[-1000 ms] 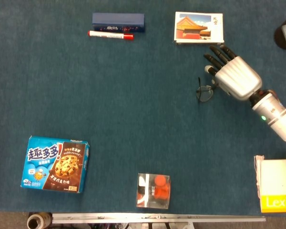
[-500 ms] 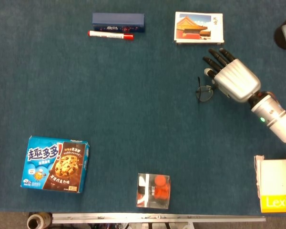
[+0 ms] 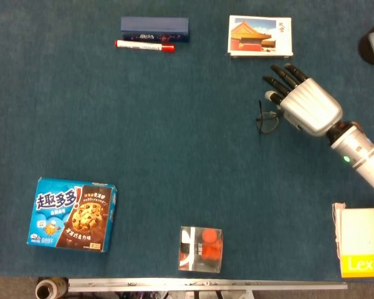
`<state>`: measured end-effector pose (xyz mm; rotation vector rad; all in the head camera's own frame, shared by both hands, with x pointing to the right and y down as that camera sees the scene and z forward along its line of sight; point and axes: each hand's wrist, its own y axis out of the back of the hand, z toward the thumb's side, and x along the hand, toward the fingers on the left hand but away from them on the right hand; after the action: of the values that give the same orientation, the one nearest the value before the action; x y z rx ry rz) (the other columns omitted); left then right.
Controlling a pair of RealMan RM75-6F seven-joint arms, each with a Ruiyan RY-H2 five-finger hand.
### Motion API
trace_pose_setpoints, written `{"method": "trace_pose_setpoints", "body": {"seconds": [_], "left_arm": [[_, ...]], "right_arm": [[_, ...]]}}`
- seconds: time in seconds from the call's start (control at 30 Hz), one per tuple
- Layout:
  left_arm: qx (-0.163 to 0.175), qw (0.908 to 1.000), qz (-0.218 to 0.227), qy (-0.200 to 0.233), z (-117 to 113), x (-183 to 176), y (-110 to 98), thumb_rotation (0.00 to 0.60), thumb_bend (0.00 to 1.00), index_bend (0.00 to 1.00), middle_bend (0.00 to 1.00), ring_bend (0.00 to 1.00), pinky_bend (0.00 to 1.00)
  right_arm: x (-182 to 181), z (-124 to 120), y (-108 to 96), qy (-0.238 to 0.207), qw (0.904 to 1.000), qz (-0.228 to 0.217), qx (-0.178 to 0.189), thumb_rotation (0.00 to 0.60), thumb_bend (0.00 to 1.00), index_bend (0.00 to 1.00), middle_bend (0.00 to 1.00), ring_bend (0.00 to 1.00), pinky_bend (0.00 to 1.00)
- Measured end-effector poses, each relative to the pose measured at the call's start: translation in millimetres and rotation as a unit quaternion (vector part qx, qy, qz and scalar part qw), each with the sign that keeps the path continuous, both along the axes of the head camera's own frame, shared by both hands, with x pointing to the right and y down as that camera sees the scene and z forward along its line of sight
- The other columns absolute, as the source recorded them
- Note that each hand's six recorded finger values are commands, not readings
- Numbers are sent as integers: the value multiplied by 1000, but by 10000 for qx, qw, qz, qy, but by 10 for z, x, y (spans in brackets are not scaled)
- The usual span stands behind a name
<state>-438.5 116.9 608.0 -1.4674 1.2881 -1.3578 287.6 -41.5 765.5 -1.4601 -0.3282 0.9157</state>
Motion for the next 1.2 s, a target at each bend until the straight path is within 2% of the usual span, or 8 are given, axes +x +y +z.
{"method": "trace_pose_setpoints", "body": {"seconds": [0.33, 0.7, 1.2], "left_arm": [[15, 10000, -13, 13, -8, -4, 0, 600, 48, 529, 465, 342, 491], [43, 10000, -19, 41, -29, -12, 5, 600, 49, 529, 465, 342, 491], [64, 10000, -27, 59, -47, -18, 9, 600, 48, 529, 466, 342, 491]], "right_arm": [[-76, -32, -71, -56, 9999, 82, 61, 600, 290, 348, 182, 12, 160], [-197, 119, -96, -63, 9999, 144, -20, 600, 290, 348, 182, 12, 160], [-185, 258, -82, 45, 9997, 172, -141, 600, 290, 348, 182, 12, 160]]}}
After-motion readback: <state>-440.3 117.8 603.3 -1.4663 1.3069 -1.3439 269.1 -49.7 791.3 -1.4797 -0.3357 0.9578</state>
